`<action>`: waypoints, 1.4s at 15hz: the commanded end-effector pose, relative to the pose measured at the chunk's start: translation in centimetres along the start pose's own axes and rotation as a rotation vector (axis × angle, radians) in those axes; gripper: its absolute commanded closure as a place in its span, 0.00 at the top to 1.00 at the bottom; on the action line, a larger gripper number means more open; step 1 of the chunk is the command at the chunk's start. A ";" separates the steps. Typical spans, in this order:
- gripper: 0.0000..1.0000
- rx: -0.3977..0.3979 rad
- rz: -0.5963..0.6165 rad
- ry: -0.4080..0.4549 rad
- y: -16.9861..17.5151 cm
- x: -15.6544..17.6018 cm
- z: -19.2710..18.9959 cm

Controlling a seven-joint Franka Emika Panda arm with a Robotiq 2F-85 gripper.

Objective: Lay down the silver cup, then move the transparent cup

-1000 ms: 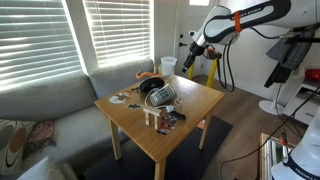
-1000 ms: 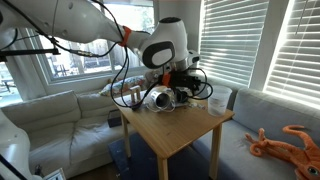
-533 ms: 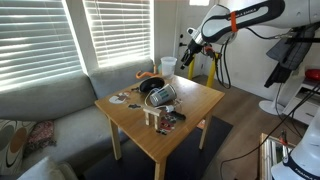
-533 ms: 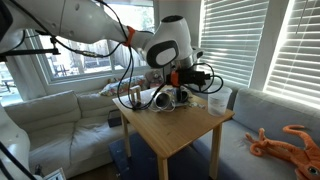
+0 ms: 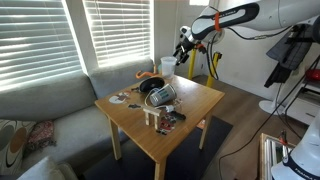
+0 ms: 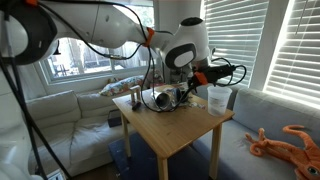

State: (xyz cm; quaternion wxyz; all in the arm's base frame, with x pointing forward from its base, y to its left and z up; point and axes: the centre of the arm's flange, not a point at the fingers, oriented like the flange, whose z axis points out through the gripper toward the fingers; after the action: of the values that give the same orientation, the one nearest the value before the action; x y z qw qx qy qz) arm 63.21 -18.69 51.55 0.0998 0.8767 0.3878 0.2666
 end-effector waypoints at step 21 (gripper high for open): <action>0.01 0.156 -0.075 0.046 1.8 -0.4 0.3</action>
State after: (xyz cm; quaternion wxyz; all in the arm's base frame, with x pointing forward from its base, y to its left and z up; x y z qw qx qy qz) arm 66.53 -21.40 49.79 0.0505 0.8567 0.4489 0.2490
